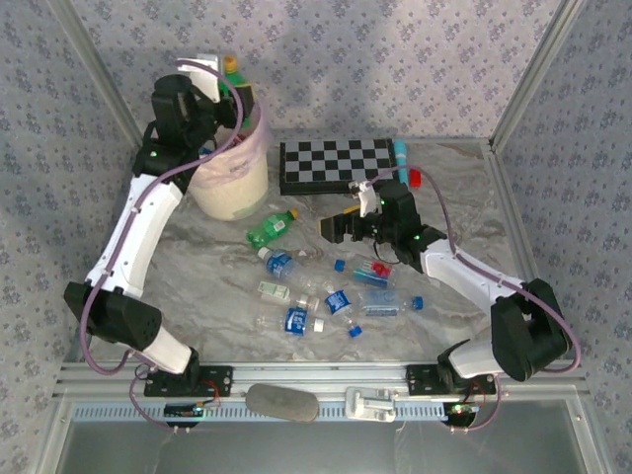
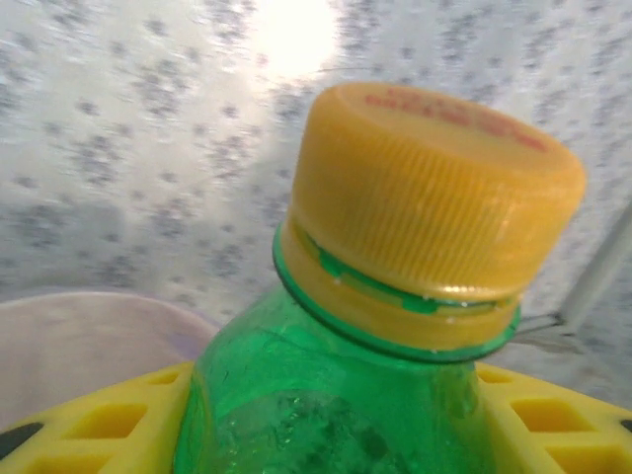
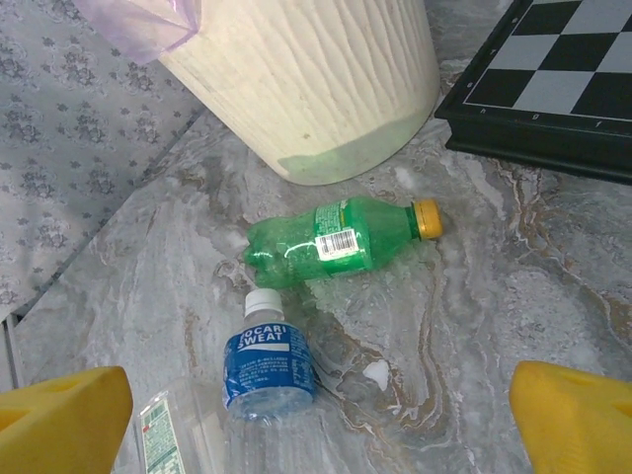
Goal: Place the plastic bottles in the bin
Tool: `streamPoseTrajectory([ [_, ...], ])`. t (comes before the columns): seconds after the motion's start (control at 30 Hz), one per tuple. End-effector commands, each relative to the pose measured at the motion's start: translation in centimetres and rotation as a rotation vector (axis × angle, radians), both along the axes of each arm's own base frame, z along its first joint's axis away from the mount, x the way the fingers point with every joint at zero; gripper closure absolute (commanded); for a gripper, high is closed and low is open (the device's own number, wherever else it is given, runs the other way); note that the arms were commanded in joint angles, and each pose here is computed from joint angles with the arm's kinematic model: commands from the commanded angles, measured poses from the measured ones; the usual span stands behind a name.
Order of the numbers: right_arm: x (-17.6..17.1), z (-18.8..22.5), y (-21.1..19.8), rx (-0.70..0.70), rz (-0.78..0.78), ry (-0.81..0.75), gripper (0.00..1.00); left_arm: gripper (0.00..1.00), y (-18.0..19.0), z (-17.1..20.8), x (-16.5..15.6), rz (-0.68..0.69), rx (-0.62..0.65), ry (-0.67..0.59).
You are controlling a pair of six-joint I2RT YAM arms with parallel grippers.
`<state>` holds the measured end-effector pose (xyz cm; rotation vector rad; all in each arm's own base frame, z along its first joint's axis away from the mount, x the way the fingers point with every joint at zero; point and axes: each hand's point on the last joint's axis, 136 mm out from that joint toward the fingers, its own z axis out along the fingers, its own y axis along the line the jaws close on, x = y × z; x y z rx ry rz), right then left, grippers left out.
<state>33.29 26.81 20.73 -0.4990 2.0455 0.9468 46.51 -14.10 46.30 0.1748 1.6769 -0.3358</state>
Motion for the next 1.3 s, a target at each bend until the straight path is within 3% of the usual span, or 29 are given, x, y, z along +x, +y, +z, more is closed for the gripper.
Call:
streamPoseTrajectory([
  [0.0, -0.1, 0.1, -0.7, -0.019, -0.026, -0.009, 0.00, 0.49, 3.8, 0.4, 0.3, 0.134, 0.145, -0.014],
  [0.37, -0.3, 0.0, -0.9, -0.029, -0.034, 0.004, 0.00, 0.47, 9.6, -6.7, 2.8, 0.290, 0.225, 0.155],
  [0.63, -0.4, 0.4, -1.1, -0.049, -0.048, -0.011, 0.00, 0.42, 10.0, -11.0, 4.9, 0.256, 0.201, 0.305],
  [0.77, -0.3, 0.5, -1.1, -0.055, -0.053, -0.019, 0.00, 0.34, 9.8, -12.0, 5.2, 0.250, 0.190, 0.331],
  [1.03, -0.2, 0.5, -1.2, -0.062, -0.059, -0.023, 0.00, 0.12, 9.6, -9.8, 4.3, 0.252, 0.138, 0.291],
  [1.27, 0.5, 0.2, -2.1, -0.075, -0.117, -0.030, 0.00, 0.07, 7.3, -4.7, 0.3, 0.163, 0.024, 0.179],
])
